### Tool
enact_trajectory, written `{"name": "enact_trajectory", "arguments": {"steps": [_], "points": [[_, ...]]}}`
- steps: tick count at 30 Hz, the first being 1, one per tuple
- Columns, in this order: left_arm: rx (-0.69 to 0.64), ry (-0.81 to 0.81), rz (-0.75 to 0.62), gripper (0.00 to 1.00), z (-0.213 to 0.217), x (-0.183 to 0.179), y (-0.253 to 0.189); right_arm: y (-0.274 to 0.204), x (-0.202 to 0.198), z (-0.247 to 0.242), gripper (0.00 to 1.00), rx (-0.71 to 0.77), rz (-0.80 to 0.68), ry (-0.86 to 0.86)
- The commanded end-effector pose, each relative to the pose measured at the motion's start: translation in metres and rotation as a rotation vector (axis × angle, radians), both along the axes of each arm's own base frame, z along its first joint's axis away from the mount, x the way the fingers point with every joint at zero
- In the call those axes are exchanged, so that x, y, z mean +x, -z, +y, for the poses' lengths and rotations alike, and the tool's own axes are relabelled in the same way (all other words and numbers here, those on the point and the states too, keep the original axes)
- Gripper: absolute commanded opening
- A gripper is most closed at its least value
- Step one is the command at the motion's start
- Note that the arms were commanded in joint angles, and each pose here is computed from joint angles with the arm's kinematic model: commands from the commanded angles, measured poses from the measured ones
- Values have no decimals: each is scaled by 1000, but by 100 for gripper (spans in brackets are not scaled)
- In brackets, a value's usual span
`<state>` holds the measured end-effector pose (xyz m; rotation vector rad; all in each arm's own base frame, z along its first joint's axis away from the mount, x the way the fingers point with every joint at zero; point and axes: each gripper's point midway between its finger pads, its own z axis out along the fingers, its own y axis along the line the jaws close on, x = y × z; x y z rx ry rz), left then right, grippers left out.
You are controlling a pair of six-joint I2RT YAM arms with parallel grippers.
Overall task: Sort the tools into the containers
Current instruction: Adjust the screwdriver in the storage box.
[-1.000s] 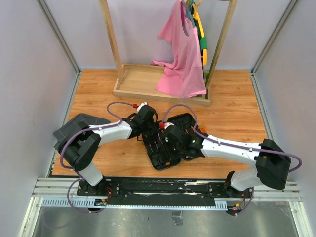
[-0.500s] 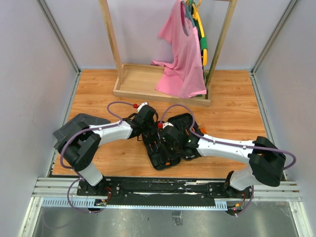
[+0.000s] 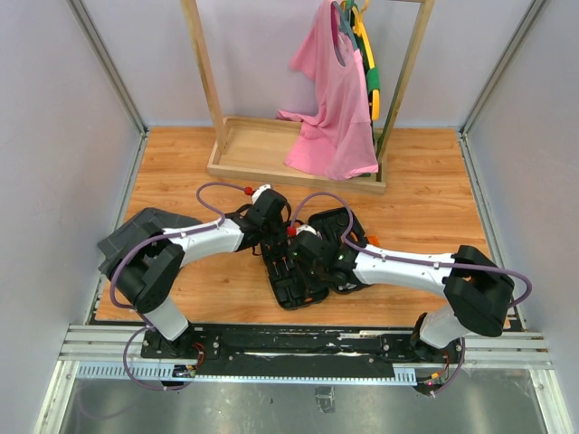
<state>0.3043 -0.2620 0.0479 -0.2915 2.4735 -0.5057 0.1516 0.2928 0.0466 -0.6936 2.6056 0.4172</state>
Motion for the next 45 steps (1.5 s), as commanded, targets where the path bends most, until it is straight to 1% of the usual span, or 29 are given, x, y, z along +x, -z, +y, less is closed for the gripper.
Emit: {"name": "enact_trajectory", "arguments": {"steps": [1,7,18,27,36,45], "points": [[45,18,43,7,0,-7,14,41,-10,-36,14,-184,30,6],[68,20,65,6,0,-7,20,46,-11,-39,13,-201,39,4],[162,45,174,3,-1,-14,37,55,-14,-41,13,-203,45,6],[275,85,275,1,2,-33,66,65,-17,-45,13,-203,63,9],[390,157,355,1,15,-55,93,80,-23,-53,12,-254,105,30],[471,251,444,0,29,-83,120,95,-26,-77,2,-356,141,73]]}}
